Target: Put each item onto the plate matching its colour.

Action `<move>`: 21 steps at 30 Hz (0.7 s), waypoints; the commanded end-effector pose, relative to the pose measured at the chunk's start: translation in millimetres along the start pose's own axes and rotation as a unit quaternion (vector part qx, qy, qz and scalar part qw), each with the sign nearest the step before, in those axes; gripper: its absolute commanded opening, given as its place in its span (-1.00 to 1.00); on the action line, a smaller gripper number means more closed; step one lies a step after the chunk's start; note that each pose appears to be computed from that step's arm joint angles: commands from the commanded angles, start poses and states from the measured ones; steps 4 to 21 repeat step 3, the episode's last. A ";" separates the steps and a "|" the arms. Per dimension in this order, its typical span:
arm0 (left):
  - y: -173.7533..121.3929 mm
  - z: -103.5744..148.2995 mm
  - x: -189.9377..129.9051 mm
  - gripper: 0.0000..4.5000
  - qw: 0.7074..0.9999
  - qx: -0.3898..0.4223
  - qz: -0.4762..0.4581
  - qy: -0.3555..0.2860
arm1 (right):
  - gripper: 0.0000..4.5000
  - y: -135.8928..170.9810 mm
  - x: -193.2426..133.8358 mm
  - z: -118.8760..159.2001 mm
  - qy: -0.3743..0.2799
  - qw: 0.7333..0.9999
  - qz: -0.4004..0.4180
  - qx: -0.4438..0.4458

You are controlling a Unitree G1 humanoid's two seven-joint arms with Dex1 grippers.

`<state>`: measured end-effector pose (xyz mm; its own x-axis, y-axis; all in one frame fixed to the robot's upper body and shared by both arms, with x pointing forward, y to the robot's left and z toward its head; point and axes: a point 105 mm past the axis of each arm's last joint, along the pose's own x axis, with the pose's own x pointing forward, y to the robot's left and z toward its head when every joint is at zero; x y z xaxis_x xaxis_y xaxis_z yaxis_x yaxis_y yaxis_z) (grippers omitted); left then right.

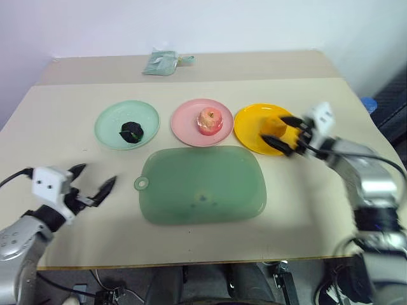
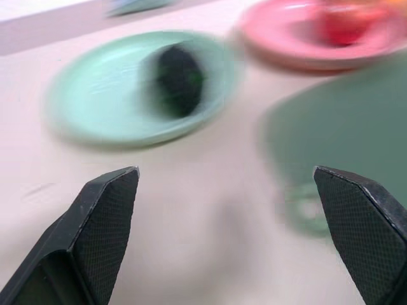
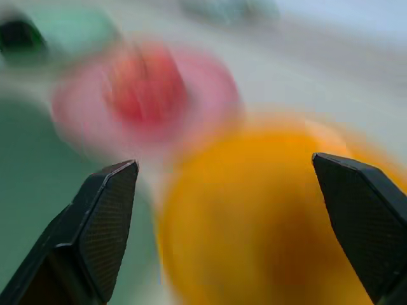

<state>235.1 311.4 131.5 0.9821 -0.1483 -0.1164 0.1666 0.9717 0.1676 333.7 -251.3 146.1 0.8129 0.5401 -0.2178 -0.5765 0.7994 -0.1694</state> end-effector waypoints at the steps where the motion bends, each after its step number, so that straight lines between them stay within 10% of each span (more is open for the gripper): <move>1: 15.3 9.8 -8.6 1.00 0.999 0.015 0.028 -0.015 | 0.98 -3.4 -25.0 11.3 -0.019 1.000 0.000 -0.010; 21: 19.2 7.6 -12.6 1.00 0.999 0.015 0.038 -0.012 | 0.98 -7.2 -35.2 -0.2 -0.003 1.000 -0.010 0.002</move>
